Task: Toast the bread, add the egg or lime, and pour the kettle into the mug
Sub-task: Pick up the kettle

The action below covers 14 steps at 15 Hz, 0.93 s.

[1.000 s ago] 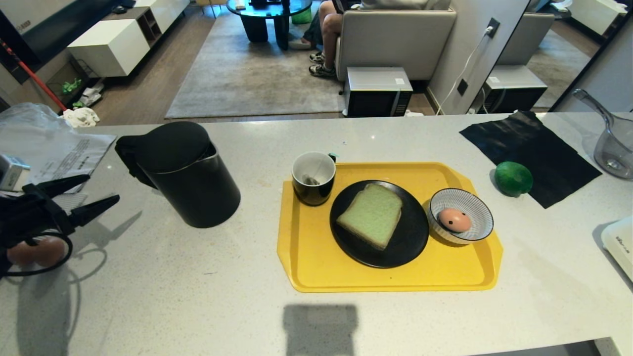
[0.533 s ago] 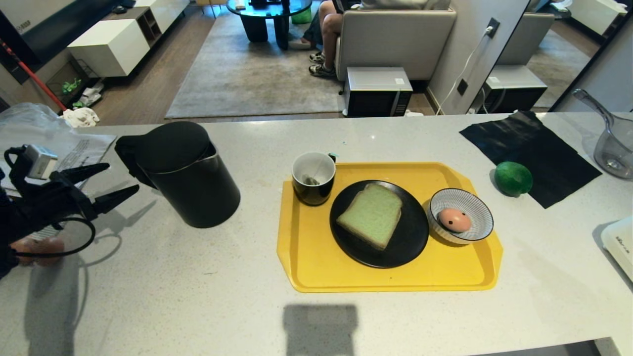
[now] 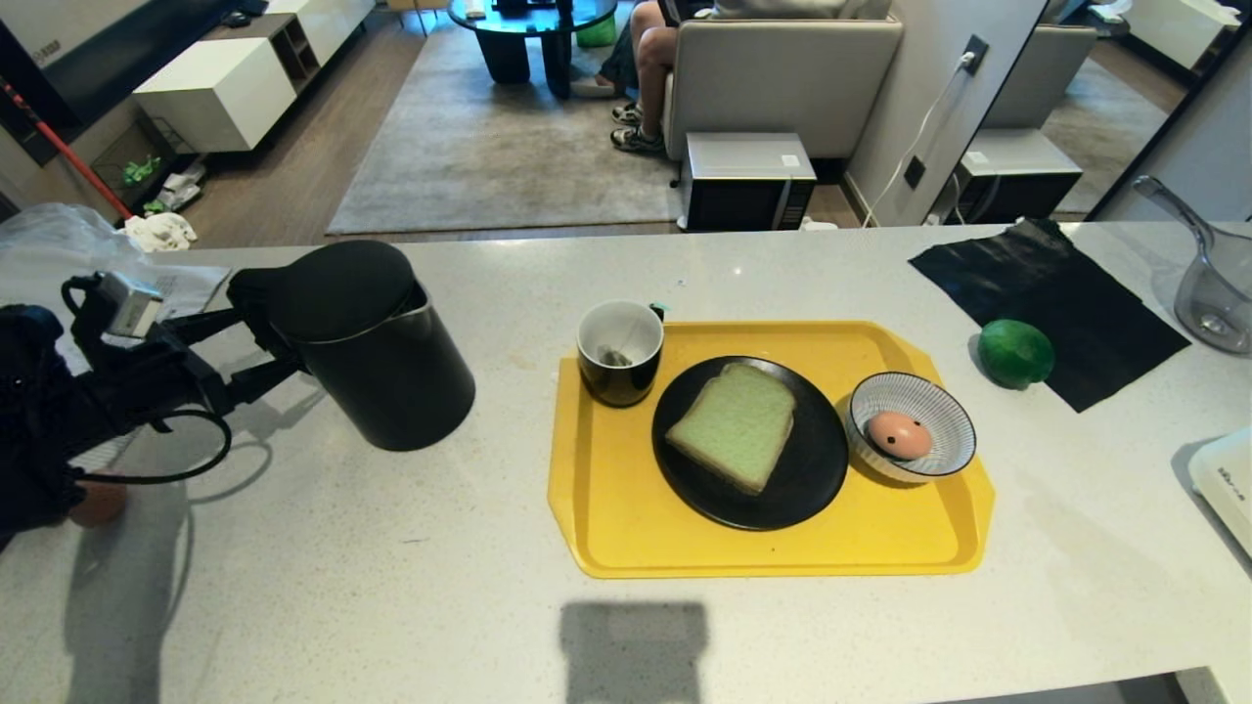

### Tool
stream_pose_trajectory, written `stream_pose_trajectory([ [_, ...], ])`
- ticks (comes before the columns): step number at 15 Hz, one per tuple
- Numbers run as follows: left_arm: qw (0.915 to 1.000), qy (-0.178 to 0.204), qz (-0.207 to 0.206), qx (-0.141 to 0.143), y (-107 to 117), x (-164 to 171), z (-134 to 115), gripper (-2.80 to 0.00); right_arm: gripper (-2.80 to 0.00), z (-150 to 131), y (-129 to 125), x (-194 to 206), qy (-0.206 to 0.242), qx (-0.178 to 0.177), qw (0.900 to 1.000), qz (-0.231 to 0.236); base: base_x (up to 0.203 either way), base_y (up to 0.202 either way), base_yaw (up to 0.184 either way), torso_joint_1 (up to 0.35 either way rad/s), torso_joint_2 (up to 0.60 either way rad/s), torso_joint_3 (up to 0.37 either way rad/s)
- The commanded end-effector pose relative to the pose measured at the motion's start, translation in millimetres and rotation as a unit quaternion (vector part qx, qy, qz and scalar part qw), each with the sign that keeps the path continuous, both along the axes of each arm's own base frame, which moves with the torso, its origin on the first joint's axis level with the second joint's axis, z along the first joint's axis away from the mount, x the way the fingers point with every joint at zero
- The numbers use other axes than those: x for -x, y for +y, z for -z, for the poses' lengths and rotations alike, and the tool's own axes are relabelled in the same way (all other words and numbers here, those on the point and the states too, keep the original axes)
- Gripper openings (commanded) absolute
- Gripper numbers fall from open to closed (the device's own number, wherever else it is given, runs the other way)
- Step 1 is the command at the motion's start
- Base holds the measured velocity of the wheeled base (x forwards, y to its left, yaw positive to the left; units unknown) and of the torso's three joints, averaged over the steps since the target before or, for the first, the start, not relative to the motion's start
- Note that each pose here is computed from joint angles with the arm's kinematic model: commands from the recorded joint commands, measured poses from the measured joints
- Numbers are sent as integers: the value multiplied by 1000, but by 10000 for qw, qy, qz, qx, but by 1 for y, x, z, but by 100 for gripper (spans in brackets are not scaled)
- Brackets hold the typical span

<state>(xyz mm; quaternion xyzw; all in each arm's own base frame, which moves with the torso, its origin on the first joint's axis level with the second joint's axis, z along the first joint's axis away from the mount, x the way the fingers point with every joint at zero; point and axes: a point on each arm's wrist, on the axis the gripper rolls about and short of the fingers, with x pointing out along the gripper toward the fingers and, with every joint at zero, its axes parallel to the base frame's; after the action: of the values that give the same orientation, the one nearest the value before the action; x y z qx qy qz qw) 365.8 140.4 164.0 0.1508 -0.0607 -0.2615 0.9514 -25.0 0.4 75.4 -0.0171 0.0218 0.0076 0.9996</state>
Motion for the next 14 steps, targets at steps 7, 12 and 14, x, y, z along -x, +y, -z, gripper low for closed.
stream_pose_trajectory([
  [7,9995,-323,-11,20,-28,-27,-15,0,-280,0,0,0,3,3,10000,-4,0,0,0,0,0,0],
  [12,9994,-254,229,90,-47,-35,-12,0,-280,0,0,0,3,4,10000,3,0,0,0,0,0,0],
  [14,9991,-273,311,83,-53,-37,-12,0,-280,0,0,0,3,3,10000,-4,0,0,0,0,0,0],
])
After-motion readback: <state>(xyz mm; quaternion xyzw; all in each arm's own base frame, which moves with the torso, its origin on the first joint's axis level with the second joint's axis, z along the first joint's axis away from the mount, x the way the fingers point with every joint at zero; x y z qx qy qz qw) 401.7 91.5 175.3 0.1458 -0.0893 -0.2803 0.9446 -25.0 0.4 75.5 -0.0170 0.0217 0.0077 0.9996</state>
